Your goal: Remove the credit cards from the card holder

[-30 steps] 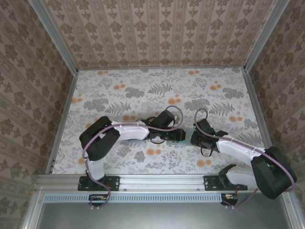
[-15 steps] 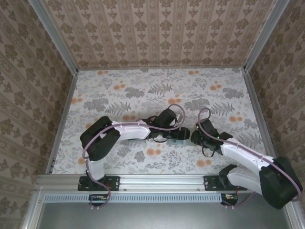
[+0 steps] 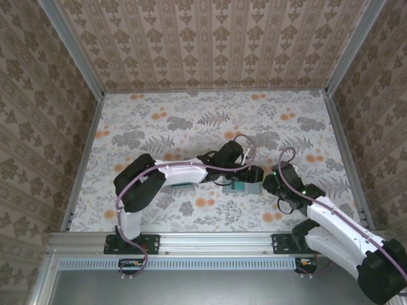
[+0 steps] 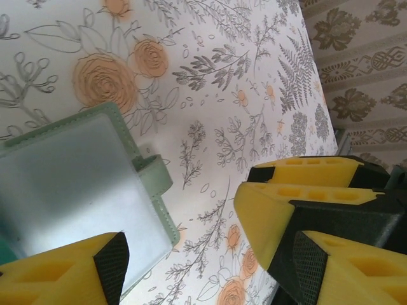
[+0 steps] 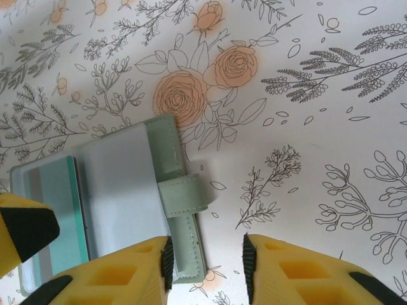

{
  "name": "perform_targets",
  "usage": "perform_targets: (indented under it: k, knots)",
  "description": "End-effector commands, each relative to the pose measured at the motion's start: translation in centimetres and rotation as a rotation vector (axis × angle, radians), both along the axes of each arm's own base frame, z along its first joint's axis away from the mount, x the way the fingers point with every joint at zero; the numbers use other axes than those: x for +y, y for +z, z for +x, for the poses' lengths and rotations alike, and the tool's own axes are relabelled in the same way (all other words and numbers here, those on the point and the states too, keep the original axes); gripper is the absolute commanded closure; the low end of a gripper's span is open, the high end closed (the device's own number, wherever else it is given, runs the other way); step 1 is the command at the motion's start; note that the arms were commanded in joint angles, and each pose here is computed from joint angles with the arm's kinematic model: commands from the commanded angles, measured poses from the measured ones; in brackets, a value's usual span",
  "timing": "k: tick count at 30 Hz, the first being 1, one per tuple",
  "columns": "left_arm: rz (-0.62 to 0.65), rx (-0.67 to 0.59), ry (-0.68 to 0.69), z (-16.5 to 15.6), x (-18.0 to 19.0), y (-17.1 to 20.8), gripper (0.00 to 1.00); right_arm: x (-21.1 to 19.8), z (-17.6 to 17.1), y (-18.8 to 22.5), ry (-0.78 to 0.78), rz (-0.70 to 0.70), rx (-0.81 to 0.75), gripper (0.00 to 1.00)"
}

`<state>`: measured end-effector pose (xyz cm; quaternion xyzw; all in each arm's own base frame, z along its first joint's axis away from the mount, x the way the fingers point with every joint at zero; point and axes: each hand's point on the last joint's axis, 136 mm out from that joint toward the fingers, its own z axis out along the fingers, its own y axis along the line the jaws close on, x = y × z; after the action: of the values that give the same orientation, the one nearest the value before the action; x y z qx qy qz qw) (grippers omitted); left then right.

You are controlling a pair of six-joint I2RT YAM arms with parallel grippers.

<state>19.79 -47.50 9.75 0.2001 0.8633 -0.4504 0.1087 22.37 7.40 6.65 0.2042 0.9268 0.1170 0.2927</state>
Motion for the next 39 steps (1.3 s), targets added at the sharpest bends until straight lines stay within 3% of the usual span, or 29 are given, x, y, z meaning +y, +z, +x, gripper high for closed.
perform_targets:
  k: [1,4,6,9,11,13,24,39]
  knots:
    - [0.007,-0.024,0.045,1.0,2.4,1.0,0.29,1.5,0.3,-0.1,0.078,0.044,-0.002,0.66]
    - [0.051,-0.041,0.084,1.7,4.9,0.6,0.35,3.6,1.2,1.0,0.15,0.119,-0.038,0.7]
    - [0.101,-0.046,0.112,2.3,6.6,-0.2,0.45,4.8,1.7,1.7,0.192,0.154,-0.061,0.72]
    - [0.151,-0.038,0.154,3.0,8.6,-1.6,0.64,6.9,2.3,2.6,0.27,0.213,-0.08,0.74]
    - [0.17,-0.022,0.164,3.2,9.3,-2.5,0.87,8.2,2.7,2.7,0.306,0.249,-0.075,0.77]
    - [0.186,-0.007,0.161,3.3,9.3,-3.3,1.0,9.0,3.0,2.4,0.319,0.279,-0.063,0.78]
    - [0.239,0.046,0.157,2.9,9.0,-6.0,1.0,10.5,4.0,-1.0,0.323,0.314,0.053,0.86]
    - [0.319,0.059,0.158,2.1,9.5,-7.4,1.0,10.0,4.1,-3.5,0.288,0.301,0.123,0.8]
